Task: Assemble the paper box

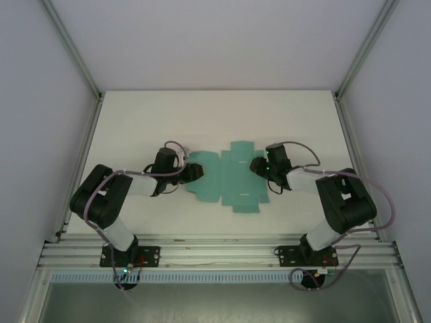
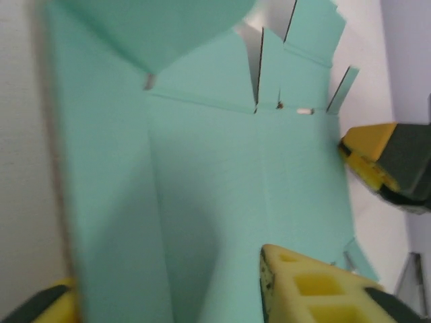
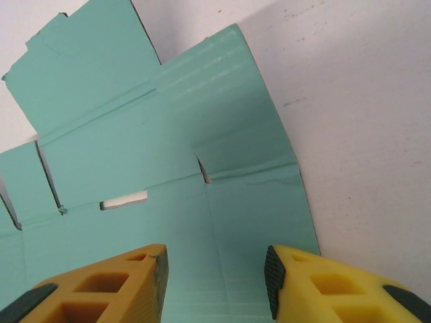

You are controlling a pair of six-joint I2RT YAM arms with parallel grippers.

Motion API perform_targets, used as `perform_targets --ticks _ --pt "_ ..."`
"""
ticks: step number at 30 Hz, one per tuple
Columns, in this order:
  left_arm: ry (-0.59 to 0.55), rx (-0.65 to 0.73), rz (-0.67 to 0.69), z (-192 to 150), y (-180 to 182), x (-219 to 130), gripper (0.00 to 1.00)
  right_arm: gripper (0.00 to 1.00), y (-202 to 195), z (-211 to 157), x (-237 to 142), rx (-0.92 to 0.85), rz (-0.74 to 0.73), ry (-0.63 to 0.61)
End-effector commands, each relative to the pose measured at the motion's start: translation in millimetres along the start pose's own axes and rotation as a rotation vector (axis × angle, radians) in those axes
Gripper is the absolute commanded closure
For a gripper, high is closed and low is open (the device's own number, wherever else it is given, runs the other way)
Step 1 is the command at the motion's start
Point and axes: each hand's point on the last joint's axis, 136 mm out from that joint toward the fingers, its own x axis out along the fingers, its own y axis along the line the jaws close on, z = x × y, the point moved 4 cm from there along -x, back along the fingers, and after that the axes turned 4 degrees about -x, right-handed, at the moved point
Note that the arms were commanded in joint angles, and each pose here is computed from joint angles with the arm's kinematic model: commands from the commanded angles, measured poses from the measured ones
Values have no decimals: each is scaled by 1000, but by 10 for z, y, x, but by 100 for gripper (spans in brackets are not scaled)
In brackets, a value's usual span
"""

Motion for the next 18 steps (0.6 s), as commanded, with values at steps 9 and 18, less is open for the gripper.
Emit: perform_targets --ticks 9,18 --pt "-156 209 -368 323 -1076 -565 100 44 47 162 -363 -62 101 13" --pt "-266 250 -450 417 -1555 -1135 100 24 477 499 -1249 -308 499 -108"
